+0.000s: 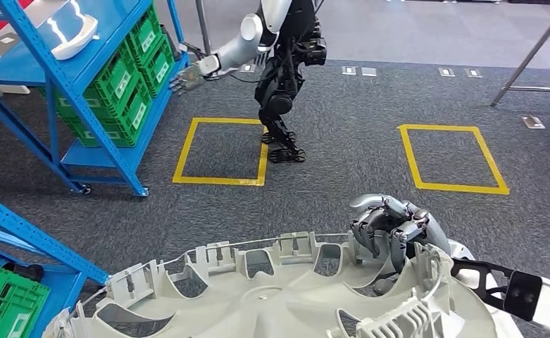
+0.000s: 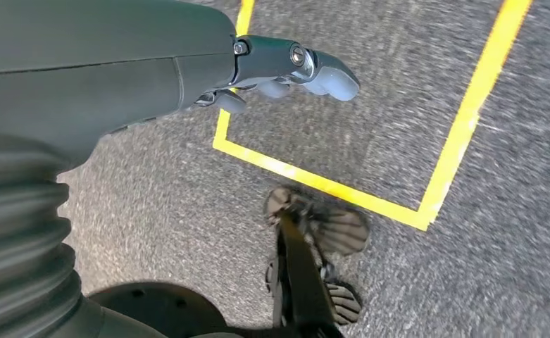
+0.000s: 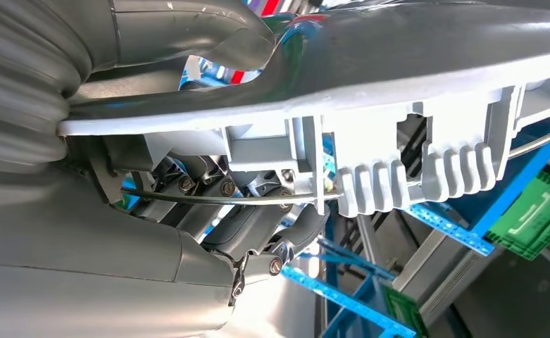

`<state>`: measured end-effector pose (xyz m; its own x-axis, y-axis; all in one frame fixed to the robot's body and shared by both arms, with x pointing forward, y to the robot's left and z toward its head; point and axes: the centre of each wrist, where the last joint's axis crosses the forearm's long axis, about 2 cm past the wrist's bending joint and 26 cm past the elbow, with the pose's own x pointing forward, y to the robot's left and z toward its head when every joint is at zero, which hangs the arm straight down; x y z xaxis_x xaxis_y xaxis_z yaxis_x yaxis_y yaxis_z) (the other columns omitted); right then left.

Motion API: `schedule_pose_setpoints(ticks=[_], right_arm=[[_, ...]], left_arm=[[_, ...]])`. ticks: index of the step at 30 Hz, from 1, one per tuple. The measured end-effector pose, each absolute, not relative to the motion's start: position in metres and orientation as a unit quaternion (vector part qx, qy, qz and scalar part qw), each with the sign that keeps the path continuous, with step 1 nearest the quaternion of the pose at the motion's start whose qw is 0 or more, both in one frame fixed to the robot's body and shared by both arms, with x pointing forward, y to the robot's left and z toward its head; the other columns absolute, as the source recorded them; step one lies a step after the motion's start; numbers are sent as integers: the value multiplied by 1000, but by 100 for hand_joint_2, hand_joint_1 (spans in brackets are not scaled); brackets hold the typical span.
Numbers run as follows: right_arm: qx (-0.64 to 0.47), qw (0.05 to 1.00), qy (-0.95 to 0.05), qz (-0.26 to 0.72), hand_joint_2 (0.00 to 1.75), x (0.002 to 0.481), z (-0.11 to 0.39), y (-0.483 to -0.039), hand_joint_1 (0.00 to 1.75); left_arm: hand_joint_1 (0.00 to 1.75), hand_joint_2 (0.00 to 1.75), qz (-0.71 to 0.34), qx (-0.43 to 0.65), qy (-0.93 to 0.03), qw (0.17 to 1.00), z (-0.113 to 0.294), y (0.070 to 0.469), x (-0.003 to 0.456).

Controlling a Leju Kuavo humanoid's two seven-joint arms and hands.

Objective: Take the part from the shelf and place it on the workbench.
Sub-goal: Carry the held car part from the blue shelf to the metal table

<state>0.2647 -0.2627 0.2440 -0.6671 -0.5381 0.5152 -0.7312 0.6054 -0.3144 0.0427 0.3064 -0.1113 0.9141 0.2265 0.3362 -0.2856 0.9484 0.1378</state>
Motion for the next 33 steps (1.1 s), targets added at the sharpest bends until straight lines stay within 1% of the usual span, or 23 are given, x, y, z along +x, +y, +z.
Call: schedule_pose_setpoints(ticks=[22,33], right_arm=[[355,176,-879,264,175,268,249,-261,175],[357,173,-881,259,175,269,250,-254,175]], left_arm=[[0,175,136,92,-168,972,-111,303,46],[0,175,134,94,-155,974,-111,303,42]])
